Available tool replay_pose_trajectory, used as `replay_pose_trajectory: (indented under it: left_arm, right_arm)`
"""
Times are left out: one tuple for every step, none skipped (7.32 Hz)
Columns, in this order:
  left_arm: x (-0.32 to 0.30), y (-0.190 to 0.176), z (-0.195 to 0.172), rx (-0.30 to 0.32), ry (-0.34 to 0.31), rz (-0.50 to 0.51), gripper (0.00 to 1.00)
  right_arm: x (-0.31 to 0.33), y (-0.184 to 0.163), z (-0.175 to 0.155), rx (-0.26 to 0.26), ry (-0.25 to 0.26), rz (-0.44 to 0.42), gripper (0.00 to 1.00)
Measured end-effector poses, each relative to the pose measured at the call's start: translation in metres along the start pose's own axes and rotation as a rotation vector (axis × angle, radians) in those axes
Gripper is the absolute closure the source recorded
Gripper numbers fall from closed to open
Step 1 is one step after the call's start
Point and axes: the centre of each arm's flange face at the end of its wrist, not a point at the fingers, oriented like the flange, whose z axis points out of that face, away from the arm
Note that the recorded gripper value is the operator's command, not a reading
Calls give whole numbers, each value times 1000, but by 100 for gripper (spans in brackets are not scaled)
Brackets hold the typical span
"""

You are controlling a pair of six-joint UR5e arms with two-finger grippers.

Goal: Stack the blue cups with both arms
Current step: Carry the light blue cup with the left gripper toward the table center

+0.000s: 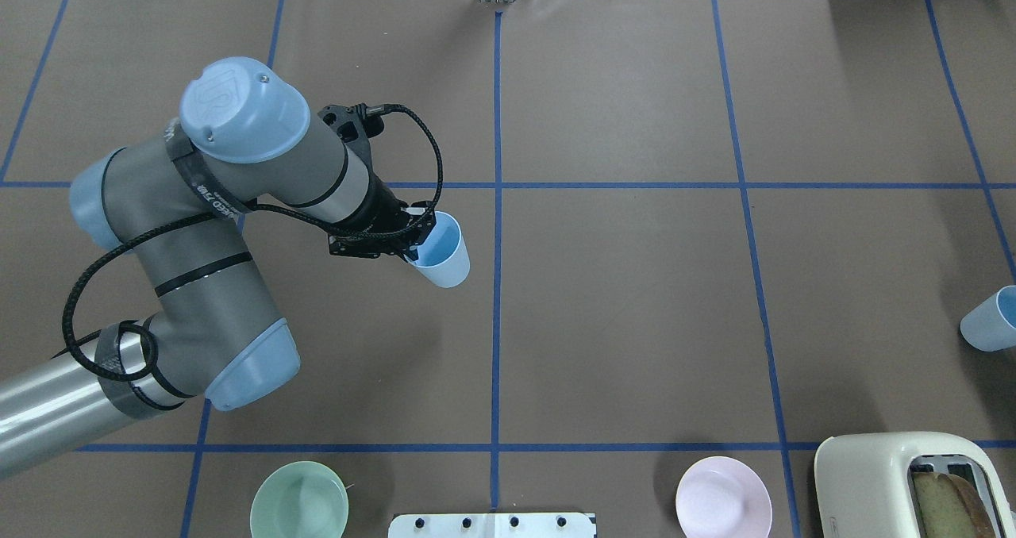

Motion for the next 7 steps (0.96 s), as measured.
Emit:
replay_pose_trajectory:
  left_arm:
    - [7, 3, 9, 8, -9, 4, 100]
    - [13, 6, 17, 15, -16, 8, 100]
    - [19, 8, 24, 15, -22, 6, 100]
    - [23, 13, 33, 20, -29, 0, 100]
    - [28, 19, 42, 32, -36, 0, 100]
    - [31, 27, 50, 36, -42, -2, 100]
    - [34, 31, 57, 41, -47, -8, 100]
  right_arm:
    - [-5, -9, -1, 0, -9, -1, 100]
    - [-9, -22, -6, 0, -18, 10, 100]
    - [-13, -38, -16, 4, -29, 33, 100]
    - [-16, -53, -29, 12, -45, 58, 100]
    - [-21, -69, -44, 19, -60, 84, 100]
    - [-32, -87, -62, 25, -67, 106, 100]
    - [-49, -106, -82, 26, -68, 126, 100]
